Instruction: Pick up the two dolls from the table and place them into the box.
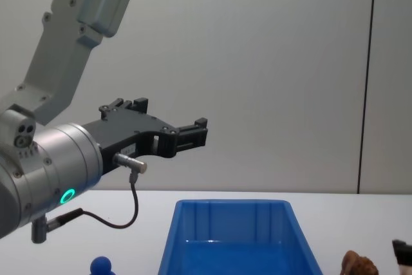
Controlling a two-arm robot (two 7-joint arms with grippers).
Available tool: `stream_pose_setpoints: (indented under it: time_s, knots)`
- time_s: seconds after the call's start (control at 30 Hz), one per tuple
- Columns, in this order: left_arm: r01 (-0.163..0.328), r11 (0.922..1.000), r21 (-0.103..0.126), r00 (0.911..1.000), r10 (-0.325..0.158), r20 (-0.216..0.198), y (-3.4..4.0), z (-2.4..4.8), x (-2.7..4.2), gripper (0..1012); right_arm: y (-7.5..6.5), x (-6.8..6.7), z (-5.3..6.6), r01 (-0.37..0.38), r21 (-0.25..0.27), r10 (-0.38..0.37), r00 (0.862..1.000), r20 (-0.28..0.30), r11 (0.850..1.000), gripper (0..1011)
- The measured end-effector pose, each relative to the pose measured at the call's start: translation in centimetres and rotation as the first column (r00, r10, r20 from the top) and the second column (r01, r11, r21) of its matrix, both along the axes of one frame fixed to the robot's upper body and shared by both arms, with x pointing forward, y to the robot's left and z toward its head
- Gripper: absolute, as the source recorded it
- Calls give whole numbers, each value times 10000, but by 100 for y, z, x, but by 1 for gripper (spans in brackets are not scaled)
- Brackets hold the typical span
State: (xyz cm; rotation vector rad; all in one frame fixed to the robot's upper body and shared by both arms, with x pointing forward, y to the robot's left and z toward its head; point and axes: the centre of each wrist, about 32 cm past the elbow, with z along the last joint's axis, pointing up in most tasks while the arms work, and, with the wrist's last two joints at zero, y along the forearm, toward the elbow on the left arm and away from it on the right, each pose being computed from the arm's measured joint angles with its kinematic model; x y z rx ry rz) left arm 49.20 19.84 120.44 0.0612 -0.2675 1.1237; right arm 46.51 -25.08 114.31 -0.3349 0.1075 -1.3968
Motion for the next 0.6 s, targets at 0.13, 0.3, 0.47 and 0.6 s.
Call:
stream_pose_setpoints:
  time_s: [0.13, 0.3, 0.47, 0.6]
  knots:
    - [-1, 10000, 1, 10000, 1, 0, 0, 0, 0, 1001, 11, 22, -42, 38, -29, -39, 9997, -221, 10000, 1001]
    - [0, 10000, 0, 10000, 0, 0, 0, 0, 0, 1001, 27, 50, -90, 79, -48, -82, 9987, -494, 10000, 1001]
    - [0, 10000, 0, 10000, 0, 0, 0, 0, 0, 1001, 40, 77, -133, 131, -13, -132, 9972, -741, 9999, 1001]
    - [0, 10000, -1, 10000, 0, 1, 0, 0, 0, 1001, 51, 98, -162, 183, 89, -174, 9956, -919, 9998, 1001]
